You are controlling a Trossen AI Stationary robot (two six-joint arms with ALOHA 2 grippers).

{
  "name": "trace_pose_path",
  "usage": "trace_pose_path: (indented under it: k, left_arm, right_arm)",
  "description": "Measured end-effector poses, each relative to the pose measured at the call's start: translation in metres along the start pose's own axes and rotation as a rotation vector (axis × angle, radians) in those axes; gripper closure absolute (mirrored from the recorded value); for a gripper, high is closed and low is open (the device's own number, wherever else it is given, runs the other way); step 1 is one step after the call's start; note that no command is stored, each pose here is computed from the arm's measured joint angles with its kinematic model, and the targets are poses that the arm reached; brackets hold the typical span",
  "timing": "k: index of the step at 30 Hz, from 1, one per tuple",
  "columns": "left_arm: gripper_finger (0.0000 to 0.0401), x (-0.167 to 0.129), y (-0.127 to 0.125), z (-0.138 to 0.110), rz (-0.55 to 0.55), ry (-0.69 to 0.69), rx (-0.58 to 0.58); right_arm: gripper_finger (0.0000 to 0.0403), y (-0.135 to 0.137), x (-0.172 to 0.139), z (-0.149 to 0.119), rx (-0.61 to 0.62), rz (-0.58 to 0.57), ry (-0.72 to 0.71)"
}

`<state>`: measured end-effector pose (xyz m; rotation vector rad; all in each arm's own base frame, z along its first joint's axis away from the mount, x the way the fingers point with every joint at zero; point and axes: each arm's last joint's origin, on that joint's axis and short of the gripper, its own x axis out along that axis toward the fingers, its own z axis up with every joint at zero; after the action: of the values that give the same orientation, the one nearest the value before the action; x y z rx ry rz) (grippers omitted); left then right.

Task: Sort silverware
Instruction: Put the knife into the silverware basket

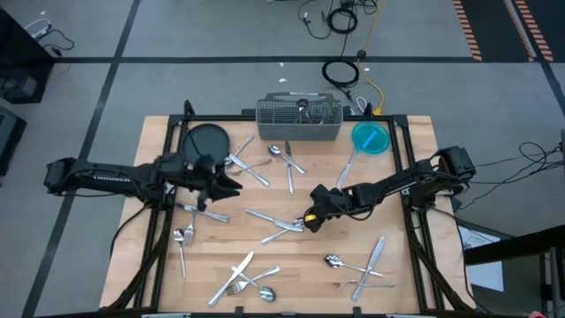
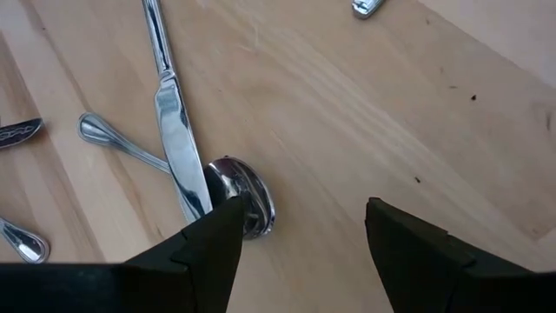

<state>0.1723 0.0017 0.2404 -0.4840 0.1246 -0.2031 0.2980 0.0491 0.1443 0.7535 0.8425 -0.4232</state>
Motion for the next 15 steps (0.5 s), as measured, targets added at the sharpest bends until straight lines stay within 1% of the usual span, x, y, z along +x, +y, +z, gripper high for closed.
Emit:
trace_pose_path:
  k: [3,5,10,12,15]
  left_arm:
    - [0.0266,0.009,0.007,-0.006,0.115,0.144,0.139]
    - [0.0266,0.018,0.011,-0.007,0.147,0.229,0.215]
    - [0.0266,0.049,0.019,-0.005,0.145,0.347,0.366]
    - [0.0266,0.063,0.023,-0.006,0.139,0.390,0.392]
    - [0.0266,0.078,0.028,-0.009,0.092,0.445,0.410]
  right_arm:
    - [0.0176,0.000,0.000,0.000,0.003,0.000,0.001]
    - [0.0176,0.001,0.000,-0.001,0.001,0.002,0.003]
    - [0.0176,0.001,0.000,-0.002,-0.019,0.002,0.011]
    - [0.0176,0.001,0.000,-0.003,-0.021,0.010,0.026]
    - [0.0176,0.001,-0.001,-0.004,-0.030,0.013,0.032]
